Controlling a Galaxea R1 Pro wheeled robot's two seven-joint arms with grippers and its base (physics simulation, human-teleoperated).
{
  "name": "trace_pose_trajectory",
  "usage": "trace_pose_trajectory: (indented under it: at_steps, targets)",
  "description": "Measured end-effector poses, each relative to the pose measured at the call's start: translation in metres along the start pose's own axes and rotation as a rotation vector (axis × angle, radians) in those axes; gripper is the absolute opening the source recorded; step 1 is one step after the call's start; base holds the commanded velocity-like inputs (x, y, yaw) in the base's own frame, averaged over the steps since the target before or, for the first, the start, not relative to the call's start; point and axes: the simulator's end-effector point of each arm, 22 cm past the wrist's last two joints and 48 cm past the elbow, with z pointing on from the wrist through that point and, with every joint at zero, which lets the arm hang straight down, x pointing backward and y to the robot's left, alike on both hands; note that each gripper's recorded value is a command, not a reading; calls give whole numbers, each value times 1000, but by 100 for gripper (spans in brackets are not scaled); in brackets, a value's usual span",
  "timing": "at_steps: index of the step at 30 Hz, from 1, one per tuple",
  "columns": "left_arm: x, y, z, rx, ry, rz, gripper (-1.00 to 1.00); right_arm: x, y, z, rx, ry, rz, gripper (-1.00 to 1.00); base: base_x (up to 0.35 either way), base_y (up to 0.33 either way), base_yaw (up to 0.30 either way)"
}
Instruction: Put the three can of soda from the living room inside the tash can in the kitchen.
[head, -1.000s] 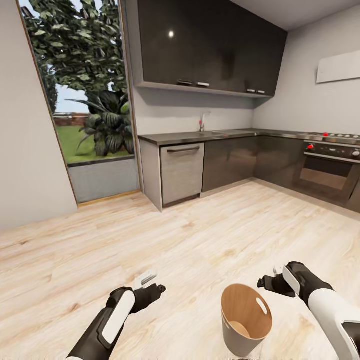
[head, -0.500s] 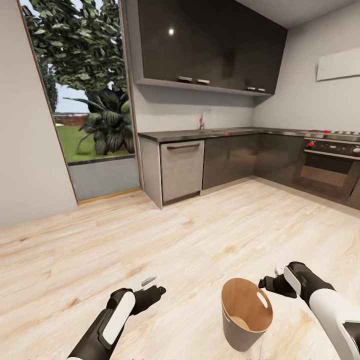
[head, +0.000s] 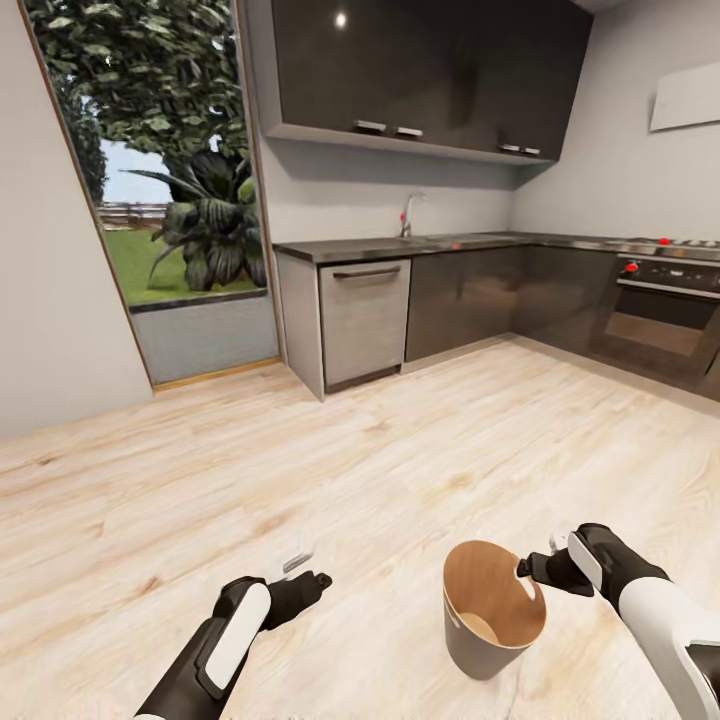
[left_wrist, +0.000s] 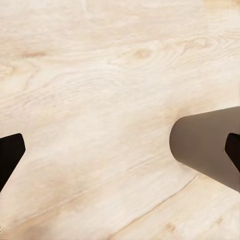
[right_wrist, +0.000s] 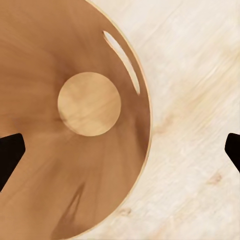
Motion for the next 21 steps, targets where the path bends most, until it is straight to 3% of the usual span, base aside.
trace_pose_trajectory:
  at_steps: [21]
  targets:
    - [27,23,29,-37,73,-25,100,25,-15,36,31,90,6,100,0,0,0]
